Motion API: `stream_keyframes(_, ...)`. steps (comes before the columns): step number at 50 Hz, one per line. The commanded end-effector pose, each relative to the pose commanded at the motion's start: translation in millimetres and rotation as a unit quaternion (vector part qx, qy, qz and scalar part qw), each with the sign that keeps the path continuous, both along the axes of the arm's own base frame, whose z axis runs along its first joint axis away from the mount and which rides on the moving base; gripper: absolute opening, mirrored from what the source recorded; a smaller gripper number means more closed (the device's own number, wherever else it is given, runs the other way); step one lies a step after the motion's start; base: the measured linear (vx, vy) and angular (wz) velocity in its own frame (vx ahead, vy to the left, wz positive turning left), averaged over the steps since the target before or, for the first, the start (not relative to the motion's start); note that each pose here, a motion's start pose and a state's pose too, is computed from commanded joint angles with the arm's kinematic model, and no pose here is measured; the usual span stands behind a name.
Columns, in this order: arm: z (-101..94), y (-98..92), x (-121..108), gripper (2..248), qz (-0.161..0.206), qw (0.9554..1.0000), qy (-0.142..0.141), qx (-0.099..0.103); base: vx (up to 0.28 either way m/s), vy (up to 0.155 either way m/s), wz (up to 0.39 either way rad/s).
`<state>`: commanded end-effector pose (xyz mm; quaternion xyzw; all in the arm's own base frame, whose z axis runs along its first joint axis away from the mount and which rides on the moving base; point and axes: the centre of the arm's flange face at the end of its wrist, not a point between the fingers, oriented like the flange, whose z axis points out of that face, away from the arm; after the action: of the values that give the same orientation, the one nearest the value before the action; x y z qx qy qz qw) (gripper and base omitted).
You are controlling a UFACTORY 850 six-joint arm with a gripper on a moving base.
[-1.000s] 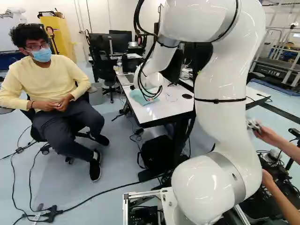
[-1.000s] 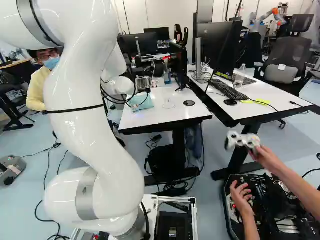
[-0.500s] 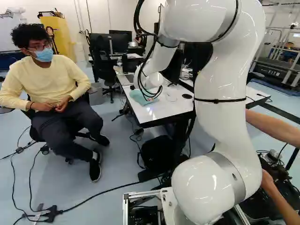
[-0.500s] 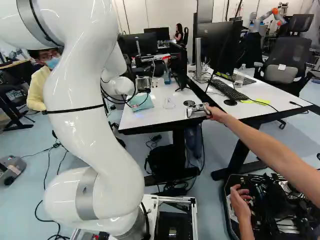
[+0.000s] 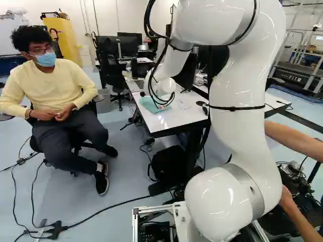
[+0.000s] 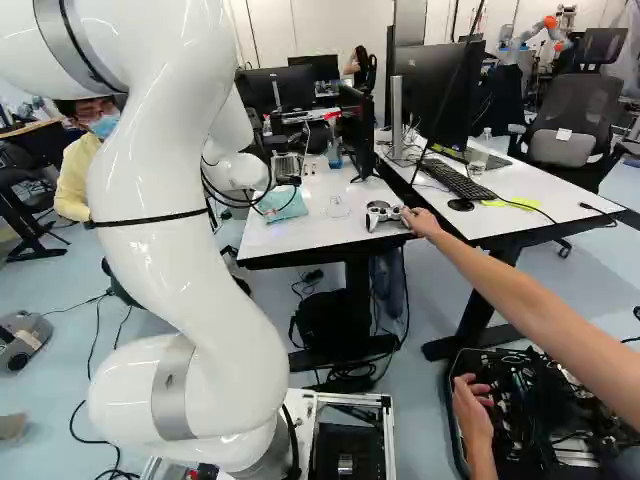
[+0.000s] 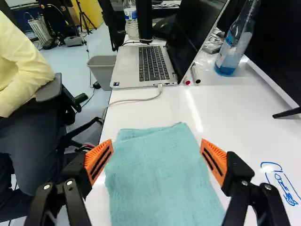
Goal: Clean the table with the green towel
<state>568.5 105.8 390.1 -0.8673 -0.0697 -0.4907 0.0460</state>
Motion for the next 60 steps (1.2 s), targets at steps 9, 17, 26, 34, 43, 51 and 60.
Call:
stream_keyframes(9, 0.0, 0.0, 0.0, 247, 0.0, 1.0, 0.0, 0.0, 0.0, 0.0, 0.0)
stream_keyframes(17, 0.0, 0.0, 0.0, 247, 0.0, 1.0, 0.0, 0.0, 0.0, 0.0, 0.0)
stream_keyframes(26, 0.0, 0.0, 0.0, 247, 0.0, 1.0, 0.0, 0.0, 0.0, 0.0, 0.0)
stream_keyframes(34, 0.0, 0.0, 0.0, 247, 0.0, 1.0, 0.0, 0.0, 0.0, 0.0, 0.0)
stream_keyframes(43, 0.0, 0.0, 0.0, 247, 0.0, 1.0, 0.0, 0.0, 0.0, 0.0, 0.0)
stream_keyframes(51, 0.0, 0.0, 0.0, 247, 0.0, 1.0, 0.0, 0.0, 0.0, 0.0, 0.0)
stream_keyframes(60, 0.0, 0.0, 0.0, 247, 0.0, 1.0, 0.0, 0.0, 0.0, 0.0, 0.0)
